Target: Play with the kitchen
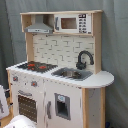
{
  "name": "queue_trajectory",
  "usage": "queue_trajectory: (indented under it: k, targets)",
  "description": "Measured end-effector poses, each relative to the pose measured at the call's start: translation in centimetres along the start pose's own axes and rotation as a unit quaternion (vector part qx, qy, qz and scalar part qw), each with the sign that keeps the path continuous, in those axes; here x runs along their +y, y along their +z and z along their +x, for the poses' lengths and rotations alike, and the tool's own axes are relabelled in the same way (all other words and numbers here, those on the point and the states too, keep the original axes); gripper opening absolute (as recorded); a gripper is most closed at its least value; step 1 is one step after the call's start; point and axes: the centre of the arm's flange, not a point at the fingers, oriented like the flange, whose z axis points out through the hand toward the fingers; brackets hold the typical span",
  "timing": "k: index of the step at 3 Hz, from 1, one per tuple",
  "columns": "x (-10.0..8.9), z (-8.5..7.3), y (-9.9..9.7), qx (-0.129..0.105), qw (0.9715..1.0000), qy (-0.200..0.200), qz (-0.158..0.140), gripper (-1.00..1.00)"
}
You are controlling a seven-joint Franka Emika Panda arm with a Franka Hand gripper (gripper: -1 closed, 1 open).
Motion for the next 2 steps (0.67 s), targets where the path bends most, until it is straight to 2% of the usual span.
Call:
queue_trajectory:
  k: [1,2]
  targets:
    - [0.8,-1.4,1.2,-0.011,0.999,0.043,-0.009,1.0]
    - [1.3,-2.5,2.8,-0.022,0.9962,0.083,-0.011,1.0]
